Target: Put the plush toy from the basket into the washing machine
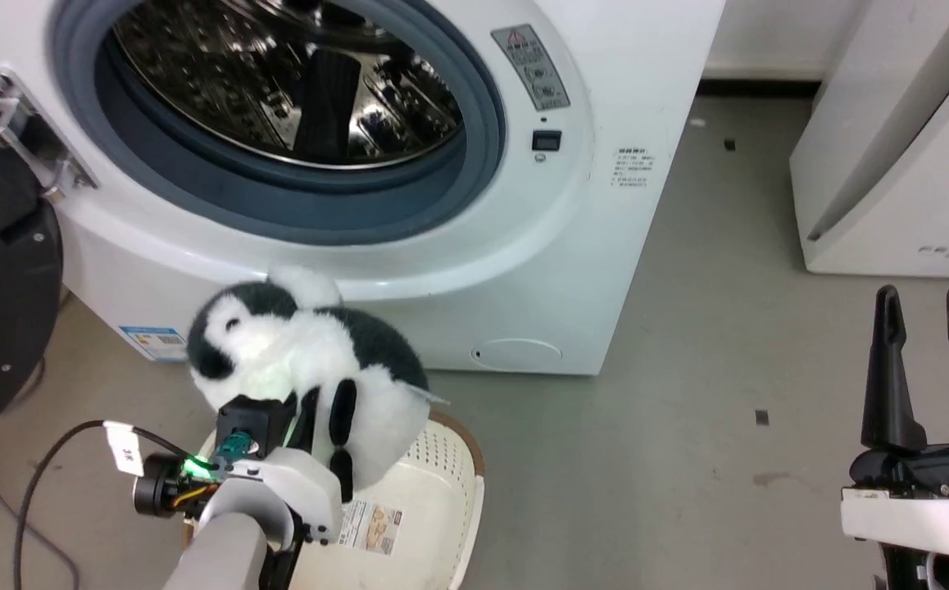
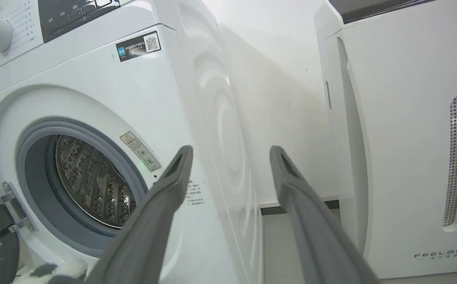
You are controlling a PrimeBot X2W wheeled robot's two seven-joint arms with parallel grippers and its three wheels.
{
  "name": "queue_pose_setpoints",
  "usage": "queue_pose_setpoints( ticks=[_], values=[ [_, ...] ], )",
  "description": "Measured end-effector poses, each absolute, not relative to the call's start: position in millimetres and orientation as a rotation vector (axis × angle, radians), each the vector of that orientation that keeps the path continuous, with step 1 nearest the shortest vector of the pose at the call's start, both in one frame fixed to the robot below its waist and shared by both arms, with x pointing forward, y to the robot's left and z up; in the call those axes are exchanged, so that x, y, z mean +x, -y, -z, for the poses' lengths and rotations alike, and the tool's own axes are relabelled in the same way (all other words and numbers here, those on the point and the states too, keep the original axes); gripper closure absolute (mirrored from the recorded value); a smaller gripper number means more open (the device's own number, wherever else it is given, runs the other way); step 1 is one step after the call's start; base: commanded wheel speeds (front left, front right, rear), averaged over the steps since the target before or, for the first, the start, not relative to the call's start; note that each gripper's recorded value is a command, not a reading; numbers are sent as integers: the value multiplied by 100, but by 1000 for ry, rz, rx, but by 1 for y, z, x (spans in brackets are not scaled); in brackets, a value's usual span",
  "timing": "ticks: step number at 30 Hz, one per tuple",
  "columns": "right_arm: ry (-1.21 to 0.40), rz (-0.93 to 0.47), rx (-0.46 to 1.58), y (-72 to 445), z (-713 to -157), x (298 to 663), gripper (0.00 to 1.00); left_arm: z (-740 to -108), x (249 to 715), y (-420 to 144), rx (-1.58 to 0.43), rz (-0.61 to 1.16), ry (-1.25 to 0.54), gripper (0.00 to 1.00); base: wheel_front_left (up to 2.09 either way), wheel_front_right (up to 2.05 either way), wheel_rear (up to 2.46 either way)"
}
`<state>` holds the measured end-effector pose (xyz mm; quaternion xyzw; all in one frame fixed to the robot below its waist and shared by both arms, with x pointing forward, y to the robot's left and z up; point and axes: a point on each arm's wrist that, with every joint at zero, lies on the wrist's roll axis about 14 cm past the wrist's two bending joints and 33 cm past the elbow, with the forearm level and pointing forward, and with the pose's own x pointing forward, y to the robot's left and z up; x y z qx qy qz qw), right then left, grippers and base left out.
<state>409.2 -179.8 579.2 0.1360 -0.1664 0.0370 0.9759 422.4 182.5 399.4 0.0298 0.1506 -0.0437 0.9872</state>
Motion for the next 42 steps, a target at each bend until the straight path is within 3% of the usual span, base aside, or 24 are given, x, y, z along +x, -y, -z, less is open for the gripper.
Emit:
queue_pose_setpoints(
  ticks=[11, 29, 42],
  values=[
    [328, -39, 280, 192, -575, 407, 0, -432, 455, -188, 49, 52, -187, 100, 0, 0, 0],
    [238, 78, 240, 229, -532, 433, 0, -487, 594, -184, 122, 68, 41, 100, 0, 0, 0],
    [150, 145, 218, 252, -482, 463, 0, -470, 708, -202, 185, 36, 65, 100, 0, 0, 0]
  ],
)
